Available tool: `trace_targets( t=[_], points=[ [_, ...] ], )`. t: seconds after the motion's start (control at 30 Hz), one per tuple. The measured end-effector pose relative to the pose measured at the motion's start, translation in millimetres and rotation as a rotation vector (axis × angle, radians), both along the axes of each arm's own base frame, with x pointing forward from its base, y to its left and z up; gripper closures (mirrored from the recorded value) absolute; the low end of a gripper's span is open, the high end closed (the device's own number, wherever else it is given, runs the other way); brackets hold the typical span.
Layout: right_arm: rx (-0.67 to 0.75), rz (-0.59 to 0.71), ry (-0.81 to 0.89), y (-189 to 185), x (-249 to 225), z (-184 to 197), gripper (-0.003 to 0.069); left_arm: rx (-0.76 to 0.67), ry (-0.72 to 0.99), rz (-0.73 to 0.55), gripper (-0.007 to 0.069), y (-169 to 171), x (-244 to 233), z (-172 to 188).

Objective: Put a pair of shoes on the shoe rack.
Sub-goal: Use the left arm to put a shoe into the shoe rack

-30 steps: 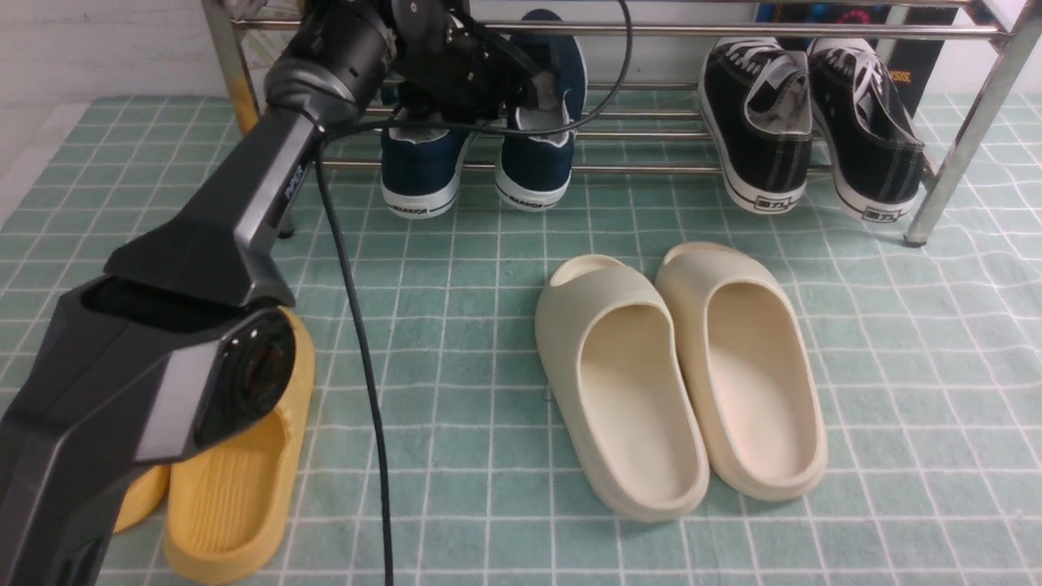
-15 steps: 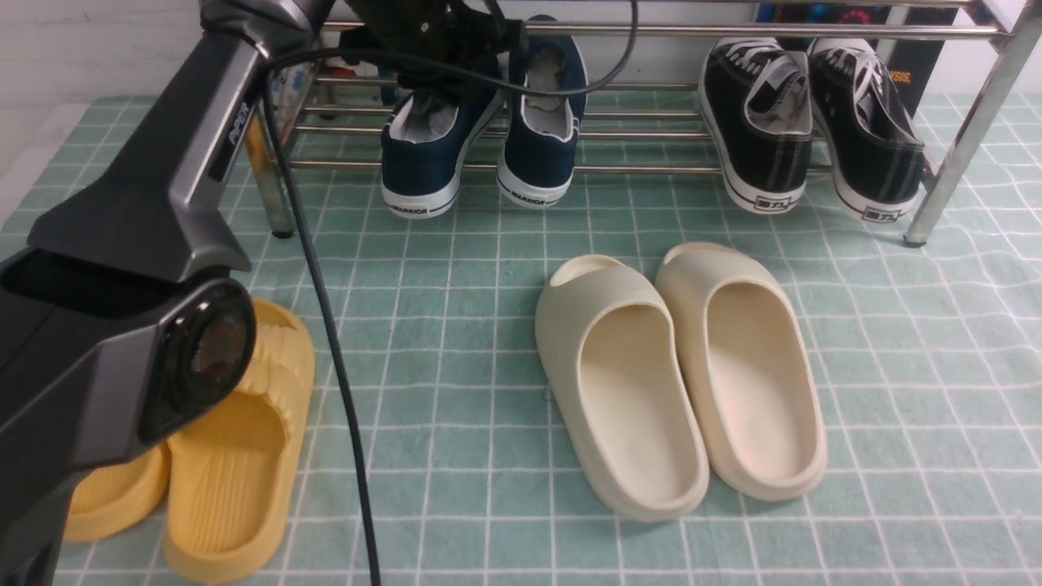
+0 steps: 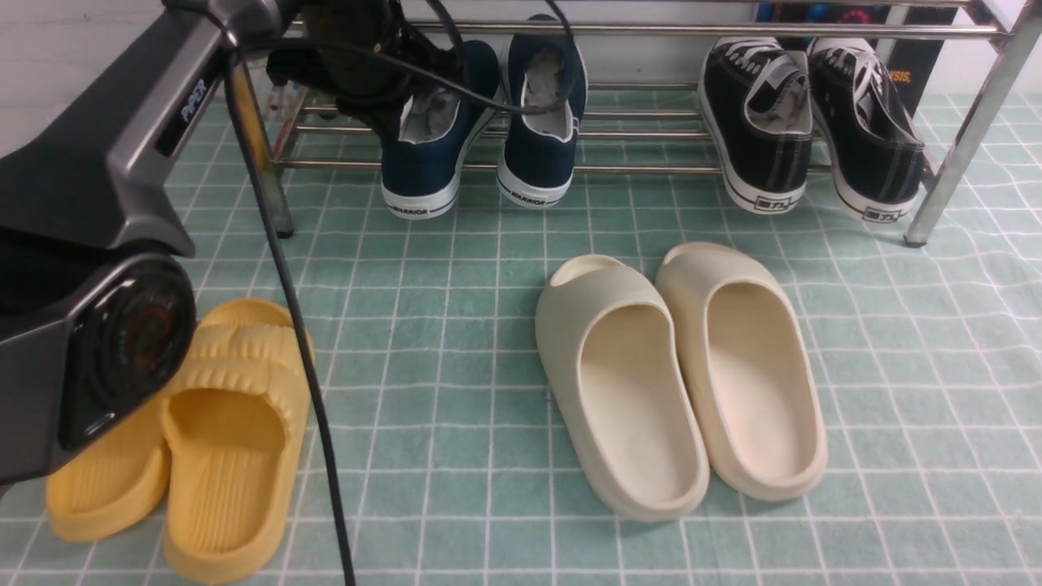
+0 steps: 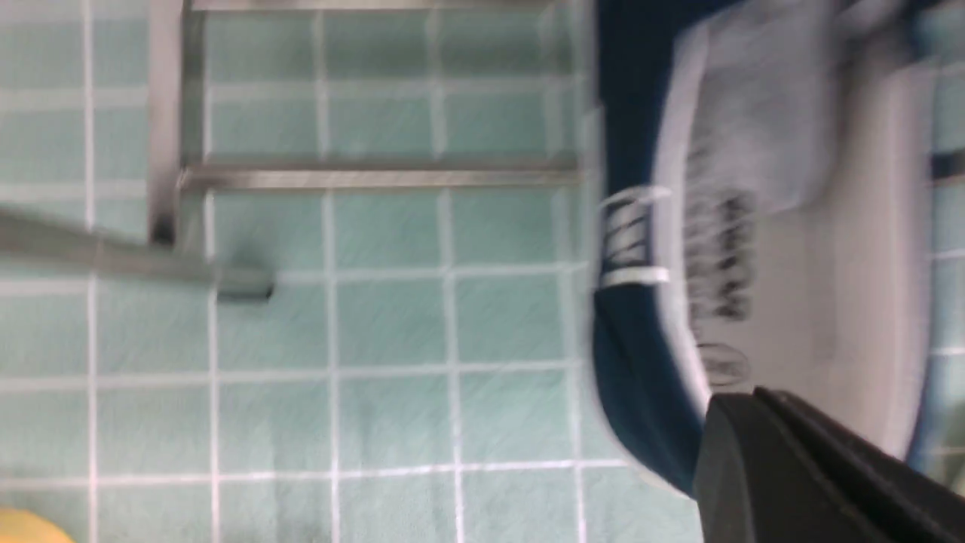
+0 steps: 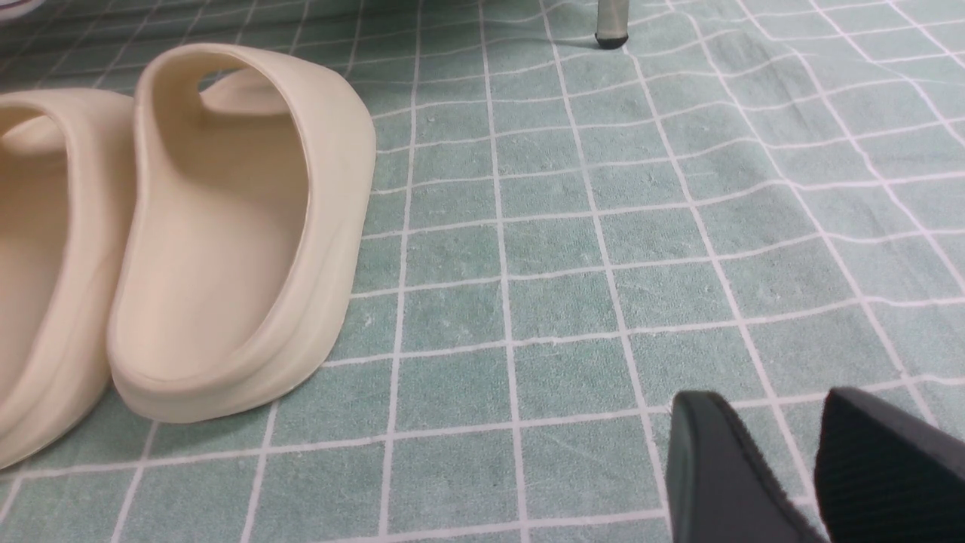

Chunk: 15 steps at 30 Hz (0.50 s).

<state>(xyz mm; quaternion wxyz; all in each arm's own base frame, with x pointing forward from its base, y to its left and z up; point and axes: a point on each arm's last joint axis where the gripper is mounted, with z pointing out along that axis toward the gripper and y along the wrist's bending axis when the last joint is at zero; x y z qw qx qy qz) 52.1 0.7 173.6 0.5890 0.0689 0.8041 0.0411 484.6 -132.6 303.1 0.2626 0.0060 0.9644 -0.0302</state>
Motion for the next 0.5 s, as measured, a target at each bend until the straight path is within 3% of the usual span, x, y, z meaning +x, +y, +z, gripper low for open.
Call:
trace_targets(
  t=[0.1, 0.33, 0.4, 0.5],
  points=[
    [0.000, 0.000, 0.000, 0, 0, 0, 0.0420, -0.025, -0.021, 0.036, 0.0543, 3, 5, -4],
    [0.000, 0.000, 0.000, 0, 0, 0, 0.0420, -0.105, -0.131, 0.113, 0.0265, 3, 19, -6],
    [0.000, 0.000, 0.000, 0, 0, 0, 0.0420, -0.121, -0.141, 0.147, 0.0234, 3, 23, -12],
    [0.000, 0.000, 0.000, 0, 0, 0, 0.0420, -0.130, -0.143, 0.192, 0.0253, 3, 30, -25]
  ],
)
